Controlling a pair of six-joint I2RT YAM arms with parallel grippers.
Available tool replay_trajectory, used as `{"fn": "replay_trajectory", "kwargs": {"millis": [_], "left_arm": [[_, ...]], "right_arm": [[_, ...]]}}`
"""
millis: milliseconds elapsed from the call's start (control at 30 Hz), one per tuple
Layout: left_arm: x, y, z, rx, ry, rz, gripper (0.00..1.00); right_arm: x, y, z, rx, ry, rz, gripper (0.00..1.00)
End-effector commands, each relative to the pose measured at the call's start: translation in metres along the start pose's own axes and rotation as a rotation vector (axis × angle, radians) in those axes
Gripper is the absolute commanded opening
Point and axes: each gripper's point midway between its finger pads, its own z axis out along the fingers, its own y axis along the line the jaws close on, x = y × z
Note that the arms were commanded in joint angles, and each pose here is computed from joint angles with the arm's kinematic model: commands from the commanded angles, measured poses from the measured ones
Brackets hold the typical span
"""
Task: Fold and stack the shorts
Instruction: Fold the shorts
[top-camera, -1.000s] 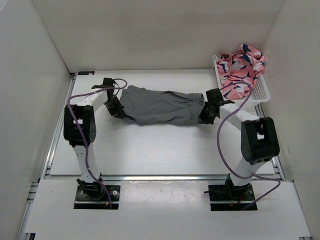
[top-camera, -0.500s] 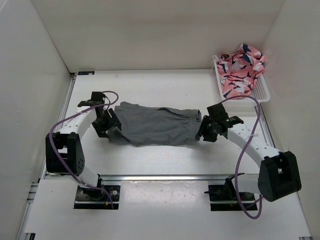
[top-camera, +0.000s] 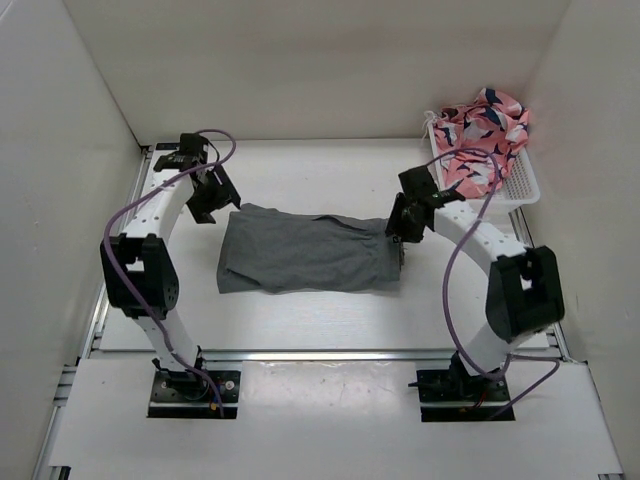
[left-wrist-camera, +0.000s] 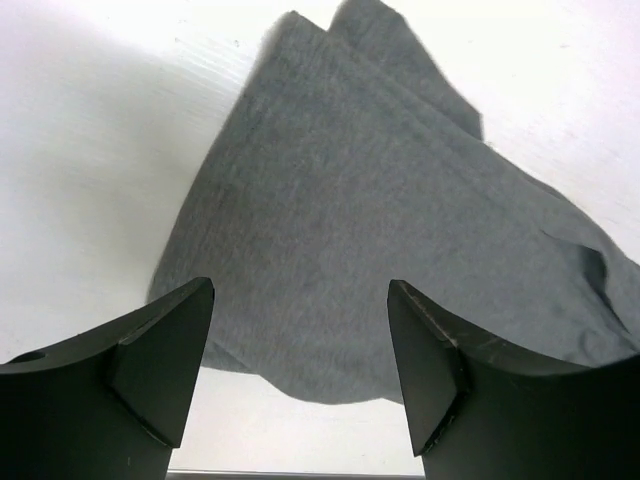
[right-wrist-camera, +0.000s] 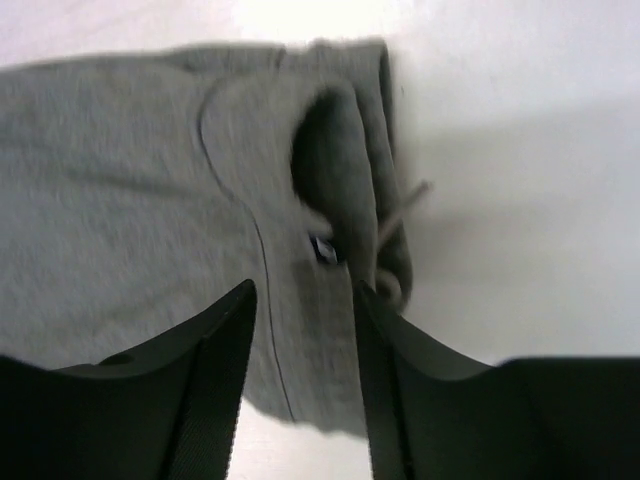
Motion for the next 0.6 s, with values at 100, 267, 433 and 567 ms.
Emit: {"fn": "replay_trajectory", "kwargs": {"millis": [100,267,433,567], "left_arm": [[0.001,-0.005,0.005,-0.008,0.030,0.027,0.80],[0.001,-0.005,0.005,-0.008,0.030,0.027,0.80],[0.002,-0.004,0.009,-0.017,0.044,0.036,0.80],[0.000,-0.007,0.013,-0.010,0.050,0.036,0.80]], "right_arm": [[-0.036,0.012,0.027,0.014,-0.029,-0.040,0.32],[-0.041,0.018,0.024,-0.017,-0.030,-0.031,0.00],[-0.060,0.020,0.007,-0.028,-0.105,0.014,0.00],[-0.082,0.018,0.013,-0.016,-0.118,0.040,0.00]]}}
